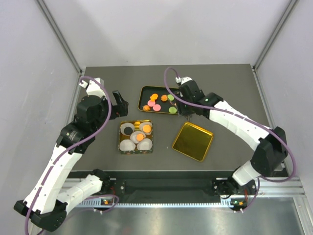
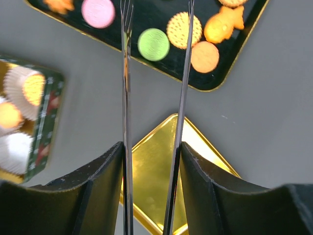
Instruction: Pack the cookies
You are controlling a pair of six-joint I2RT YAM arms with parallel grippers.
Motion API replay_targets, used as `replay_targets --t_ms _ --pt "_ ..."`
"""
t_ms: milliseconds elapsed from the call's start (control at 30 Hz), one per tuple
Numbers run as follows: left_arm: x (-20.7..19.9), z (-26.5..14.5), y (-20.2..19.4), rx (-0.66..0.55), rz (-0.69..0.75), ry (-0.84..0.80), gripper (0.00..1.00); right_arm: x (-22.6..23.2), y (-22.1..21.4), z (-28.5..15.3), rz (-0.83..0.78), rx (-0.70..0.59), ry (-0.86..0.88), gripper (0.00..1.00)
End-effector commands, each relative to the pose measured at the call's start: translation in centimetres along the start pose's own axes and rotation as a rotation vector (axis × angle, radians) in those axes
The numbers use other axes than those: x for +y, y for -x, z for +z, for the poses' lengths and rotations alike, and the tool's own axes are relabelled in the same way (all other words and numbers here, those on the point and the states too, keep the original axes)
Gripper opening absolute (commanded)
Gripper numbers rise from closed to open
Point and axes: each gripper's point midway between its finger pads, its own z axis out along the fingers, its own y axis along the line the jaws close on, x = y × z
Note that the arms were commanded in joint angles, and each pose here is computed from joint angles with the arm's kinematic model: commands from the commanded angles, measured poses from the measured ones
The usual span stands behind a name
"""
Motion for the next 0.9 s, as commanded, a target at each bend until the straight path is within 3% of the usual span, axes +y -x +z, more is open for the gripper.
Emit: replay_targets --t_ms 0,233,867 --pt "-0.7 -0.4 1.9 -0.061 -0.009 -0.027 0.99 -1.2 0.6 1.9 0.003 -0.018 -0.046 0.47" --pt "-0.5 -0.5 1.8 -0.061 -0.007 -0.02 0.99 -2.6 -1.1 4.0 0.003 0.036 -0.115 0.46" --pt "-0.6 -0.3 1.6 -0.057 -0.007 -0.023 0.99 -3.7 -2.6 4.5 0.035 0.066 -0.111 0.41"
